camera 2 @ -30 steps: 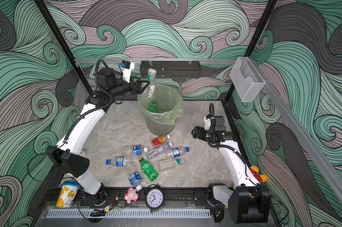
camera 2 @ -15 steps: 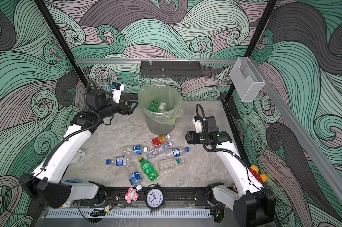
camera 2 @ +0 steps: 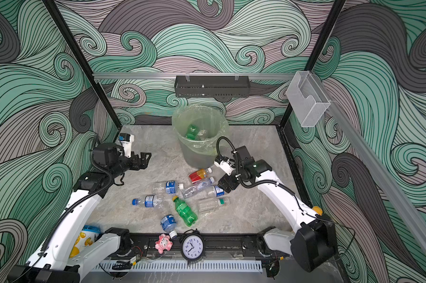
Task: Throw the plastic bottles in the bin
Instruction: Pick up the plastic bottle from the center of the table.
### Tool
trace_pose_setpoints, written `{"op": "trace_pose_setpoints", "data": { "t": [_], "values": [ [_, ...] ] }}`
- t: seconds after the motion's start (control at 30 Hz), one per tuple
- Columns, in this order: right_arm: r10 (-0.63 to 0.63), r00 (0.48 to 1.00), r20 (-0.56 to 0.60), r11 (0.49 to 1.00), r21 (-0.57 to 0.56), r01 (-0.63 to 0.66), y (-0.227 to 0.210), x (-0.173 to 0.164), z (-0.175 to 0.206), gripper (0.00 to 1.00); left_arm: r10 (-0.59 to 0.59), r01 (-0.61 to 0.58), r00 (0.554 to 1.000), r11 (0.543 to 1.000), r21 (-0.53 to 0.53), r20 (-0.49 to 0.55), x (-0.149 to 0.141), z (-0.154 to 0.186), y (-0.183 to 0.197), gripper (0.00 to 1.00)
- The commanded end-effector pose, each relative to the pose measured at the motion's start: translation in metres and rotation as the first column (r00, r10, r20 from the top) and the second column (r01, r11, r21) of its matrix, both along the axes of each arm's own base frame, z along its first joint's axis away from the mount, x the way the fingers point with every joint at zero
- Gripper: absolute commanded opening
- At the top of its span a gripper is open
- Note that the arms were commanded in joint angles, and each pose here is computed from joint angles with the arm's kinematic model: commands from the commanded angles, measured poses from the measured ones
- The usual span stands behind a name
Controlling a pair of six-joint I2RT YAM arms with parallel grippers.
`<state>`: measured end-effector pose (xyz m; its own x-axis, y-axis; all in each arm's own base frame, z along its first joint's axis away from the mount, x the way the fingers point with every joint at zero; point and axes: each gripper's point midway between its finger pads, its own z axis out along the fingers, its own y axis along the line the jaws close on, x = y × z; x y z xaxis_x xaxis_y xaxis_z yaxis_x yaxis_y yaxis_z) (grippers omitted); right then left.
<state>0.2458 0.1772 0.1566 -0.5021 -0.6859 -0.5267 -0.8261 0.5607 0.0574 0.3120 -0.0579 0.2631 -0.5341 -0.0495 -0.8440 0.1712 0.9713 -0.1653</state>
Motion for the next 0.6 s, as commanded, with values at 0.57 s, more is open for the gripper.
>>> {"op": "trace_pose_setpoints", "data": {
  "t": [0.57],
  "values": [
    [0.312,0.923,-0.225,0.915,-0.191,-0.356,0.016,-0.003,-0.062,0.82,0.065,-0.066,0.998,0.997,0.042,0.021,-0.017,-0.005,0.020,0.90]
  ]
}}
